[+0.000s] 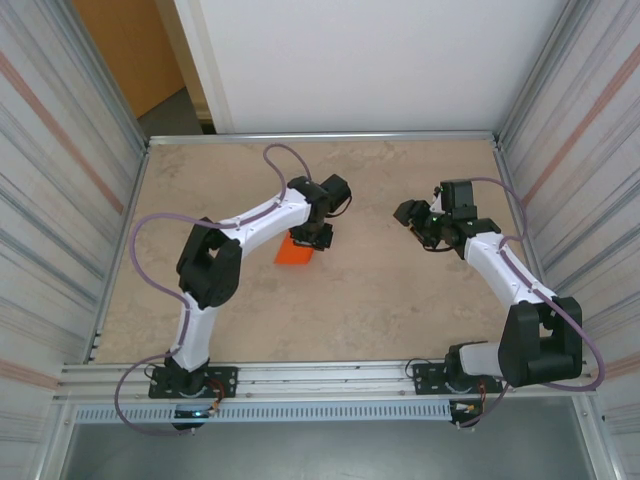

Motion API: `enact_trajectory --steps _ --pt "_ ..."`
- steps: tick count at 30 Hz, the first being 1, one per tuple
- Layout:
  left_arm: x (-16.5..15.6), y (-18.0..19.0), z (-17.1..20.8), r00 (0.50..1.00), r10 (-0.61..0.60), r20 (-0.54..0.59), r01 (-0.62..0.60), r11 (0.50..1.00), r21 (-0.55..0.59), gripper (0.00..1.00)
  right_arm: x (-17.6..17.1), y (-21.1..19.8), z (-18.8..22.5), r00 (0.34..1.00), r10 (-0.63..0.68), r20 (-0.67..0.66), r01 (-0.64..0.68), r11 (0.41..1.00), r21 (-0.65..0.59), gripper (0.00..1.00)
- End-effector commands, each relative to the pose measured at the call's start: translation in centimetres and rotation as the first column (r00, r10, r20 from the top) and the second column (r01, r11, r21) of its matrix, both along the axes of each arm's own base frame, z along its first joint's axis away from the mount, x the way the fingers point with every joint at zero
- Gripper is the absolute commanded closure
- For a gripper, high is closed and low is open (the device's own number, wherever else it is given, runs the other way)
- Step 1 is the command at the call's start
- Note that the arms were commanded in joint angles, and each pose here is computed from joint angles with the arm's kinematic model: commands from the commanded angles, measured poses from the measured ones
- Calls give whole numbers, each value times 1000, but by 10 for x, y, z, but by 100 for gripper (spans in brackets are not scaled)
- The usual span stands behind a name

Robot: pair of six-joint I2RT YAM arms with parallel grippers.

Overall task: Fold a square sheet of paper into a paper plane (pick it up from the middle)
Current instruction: Turn over the paper at the center of the table.

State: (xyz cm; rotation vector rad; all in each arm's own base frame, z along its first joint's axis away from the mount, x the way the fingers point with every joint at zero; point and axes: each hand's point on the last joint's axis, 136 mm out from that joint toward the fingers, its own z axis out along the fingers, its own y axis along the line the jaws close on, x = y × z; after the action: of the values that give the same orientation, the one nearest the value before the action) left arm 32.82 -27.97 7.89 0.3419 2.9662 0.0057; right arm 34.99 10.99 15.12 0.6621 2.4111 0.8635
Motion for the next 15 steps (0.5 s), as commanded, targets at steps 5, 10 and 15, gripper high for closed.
enact_trajectory --steps 5,10,15 --pt "8 -9 42 998 65 -7 -63 928 -367 50 -3 19 -18 996 81 -43 -82 996 -31 45" --pt "19 42 47 962 270 -28 -247 827 -505 38 -4 81 -37 966 240 -93 -247 966 -71 51" --pt "17 103 40 887 459 -52 -400 707 -583 17 -4 155 -53 912 389 -129 -402 910 -97 59"
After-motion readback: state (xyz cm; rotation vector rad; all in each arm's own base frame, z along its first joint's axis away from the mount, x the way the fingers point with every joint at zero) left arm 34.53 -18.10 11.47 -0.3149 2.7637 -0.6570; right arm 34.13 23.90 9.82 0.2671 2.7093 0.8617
